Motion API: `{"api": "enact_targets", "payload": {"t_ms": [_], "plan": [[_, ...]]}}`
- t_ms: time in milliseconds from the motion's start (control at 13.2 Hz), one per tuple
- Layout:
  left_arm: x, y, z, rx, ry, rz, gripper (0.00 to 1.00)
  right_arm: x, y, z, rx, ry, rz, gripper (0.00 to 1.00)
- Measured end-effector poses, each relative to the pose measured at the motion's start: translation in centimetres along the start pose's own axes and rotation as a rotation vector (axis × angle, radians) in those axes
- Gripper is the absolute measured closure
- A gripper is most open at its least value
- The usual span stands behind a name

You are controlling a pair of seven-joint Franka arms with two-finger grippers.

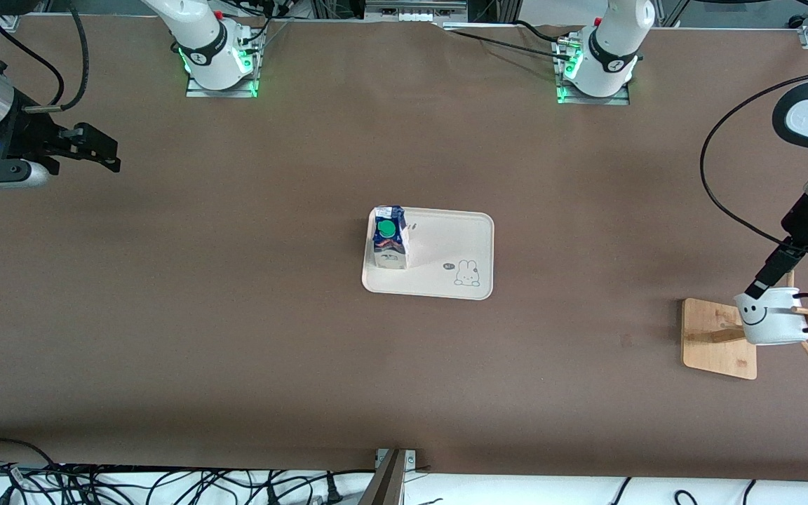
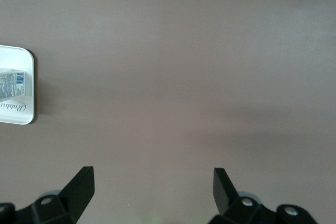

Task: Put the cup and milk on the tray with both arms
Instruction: 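Grasp the white mug's rim with the left gripper on the mug tree, then lift the white mug off the mug tree peg with the left gripper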

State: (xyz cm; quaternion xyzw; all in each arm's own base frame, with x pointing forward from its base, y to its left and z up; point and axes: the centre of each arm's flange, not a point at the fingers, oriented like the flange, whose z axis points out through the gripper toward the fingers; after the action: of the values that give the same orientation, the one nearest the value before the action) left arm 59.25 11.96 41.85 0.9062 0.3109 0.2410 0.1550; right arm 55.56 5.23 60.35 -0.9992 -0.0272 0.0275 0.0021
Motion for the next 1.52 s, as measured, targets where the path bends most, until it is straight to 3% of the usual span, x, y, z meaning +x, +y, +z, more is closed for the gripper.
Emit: {"api": "enact_targets", "payload": {"t_ms": [228,683,835,1366,1518], "plan": [[1.0,0.4,1.4,-0.003,0.007,0.043,0.0,0.0,0.0,-0.7,0.001,0.014,0.0,0.0],[1.4,0.3,1.7,-0.003,0.009,0.057,0.7,0.1,0.2,-0.6,0.001,0.013,0.003,0.0],[1.3,0.7,1.7,-0.007,0.009,0.062,0.89,0.1,0.2,-0.6,0.001,0.013,0.004,0.0],[1.5,1.3,1.0,-0.016,0.014,0.067,0.91,0.1,0.4,-0.6,0.001,0.012,0.008,0.0],[1.1,2.3,0.2,-0.03,-0.027,0.08,0.92,0.1,0.5,-0.6,0.001,0.013,0.009,0.0]]}}
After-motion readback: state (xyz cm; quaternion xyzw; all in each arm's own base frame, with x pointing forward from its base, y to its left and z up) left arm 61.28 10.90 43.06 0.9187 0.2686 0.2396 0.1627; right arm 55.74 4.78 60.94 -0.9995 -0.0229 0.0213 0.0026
